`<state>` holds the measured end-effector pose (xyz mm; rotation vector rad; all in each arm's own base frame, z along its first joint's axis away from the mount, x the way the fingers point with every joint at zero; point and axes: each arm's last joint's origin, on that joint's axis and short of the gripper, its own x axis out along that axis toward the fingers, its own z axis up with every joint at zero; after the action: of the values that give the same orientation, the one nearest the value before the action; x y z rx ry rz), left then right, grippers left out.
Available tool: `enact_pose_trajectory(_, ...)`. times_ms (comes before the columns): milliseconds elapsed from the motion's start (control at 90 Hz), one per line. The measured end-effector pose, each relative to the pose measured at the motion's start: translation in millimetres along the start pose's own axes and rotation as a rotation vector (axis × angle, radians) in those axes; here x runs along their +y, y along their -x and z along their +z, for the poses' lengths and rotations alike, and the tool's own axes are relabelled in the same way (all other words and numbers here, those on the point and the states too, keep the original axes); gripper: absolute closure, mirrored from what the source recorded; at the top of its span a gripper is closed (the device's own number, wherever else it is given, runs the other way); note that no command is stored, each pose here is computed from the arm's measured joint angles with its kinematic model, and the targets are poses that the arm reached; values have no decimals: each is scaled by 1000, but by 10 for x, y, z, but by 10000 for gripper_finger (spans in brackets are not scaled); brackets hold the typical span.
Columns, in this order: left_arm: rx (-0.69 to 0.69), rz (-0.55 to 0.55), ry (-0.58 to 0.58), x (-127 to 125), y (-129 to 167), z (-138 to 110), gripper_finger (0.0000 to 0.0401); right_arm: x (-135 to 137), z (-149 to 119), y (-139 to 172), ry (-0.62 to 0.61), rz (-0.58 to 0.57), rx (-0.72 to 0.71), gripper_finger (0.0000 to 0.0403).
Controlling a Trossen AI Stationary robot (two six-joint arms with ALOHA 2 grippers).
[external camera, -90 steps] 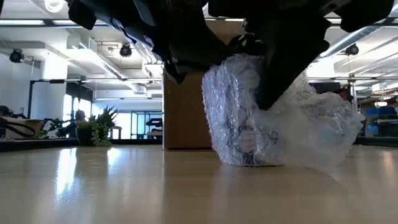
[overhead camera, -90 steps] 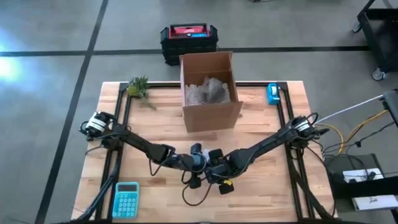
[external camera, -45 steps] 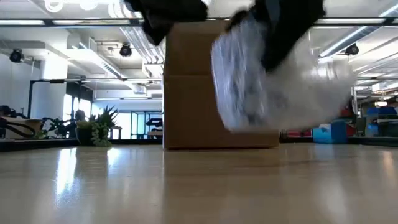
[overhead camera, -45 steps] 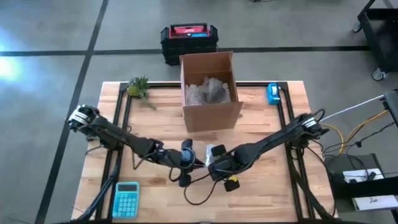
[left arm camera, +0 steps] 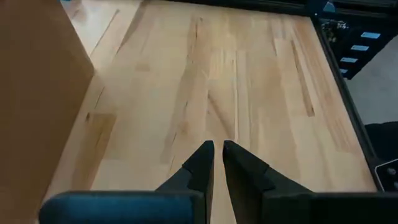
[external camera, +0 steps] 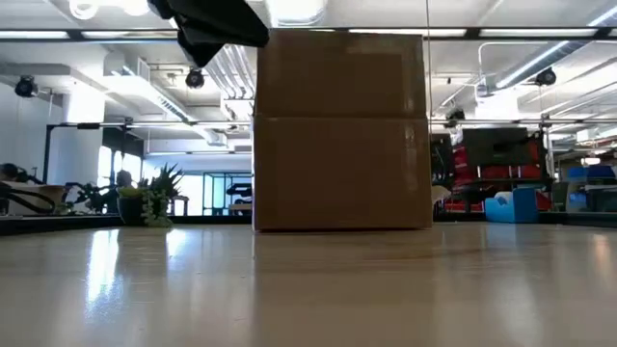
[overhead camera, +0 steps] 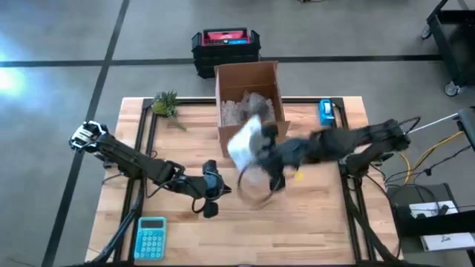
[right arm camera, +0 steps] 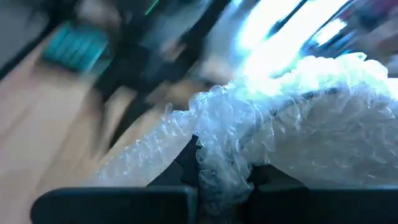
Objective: Wrap mug
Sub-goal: Put the wrapped white mug into the cardboard box
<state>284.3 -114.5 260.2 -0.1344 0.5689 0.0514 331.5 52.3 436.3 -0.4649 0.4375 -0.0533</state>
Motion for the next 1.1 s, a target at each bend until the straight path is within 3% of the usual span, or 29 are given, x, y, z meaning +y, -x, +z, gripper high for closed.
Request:
enact_pose_trajectory(100, 12, 5, -5, -5, -37, -26, 379, -548, -20, 31, -73, -163, -35, 383)
enact_pose_trajectory(222, 15, 7, -19, -9, -81, -39, 379, -1166, -322, -111, -195, -318, 52, 382)
enact_pose_trajectory(289, 20, 9, -29, -11, -95, -50, 379, -1412, -556, -238, -287, -316, 95, 384)
enact_pose_trajectory(389, 15, 7, -24, -14, -99, -44, 379, -1626, -933, -448, -414, -226, 171, 384)
enact_pose_trajectory(511, 10, 5, -20, -17, -100, -39, 379, -1658, -1321, -749, -514, -154, 339, 382)
enact_pose_trajectory(622, 7, 4, -19, -18, -100, -36, 379, -1573, -1535, -977, -530, -87, 458, 384)
enact_pose_trajectory(800, 6, 4, -18, -18, -100, -36, 379, -1473, -1726, -1264, -548, -44, 533, 377)
enact_pose_trajectory(1100, 5, 3, -17, -19, -100, -34, 379, -1397, -1887, -1467, -584, 30, 562, 298)
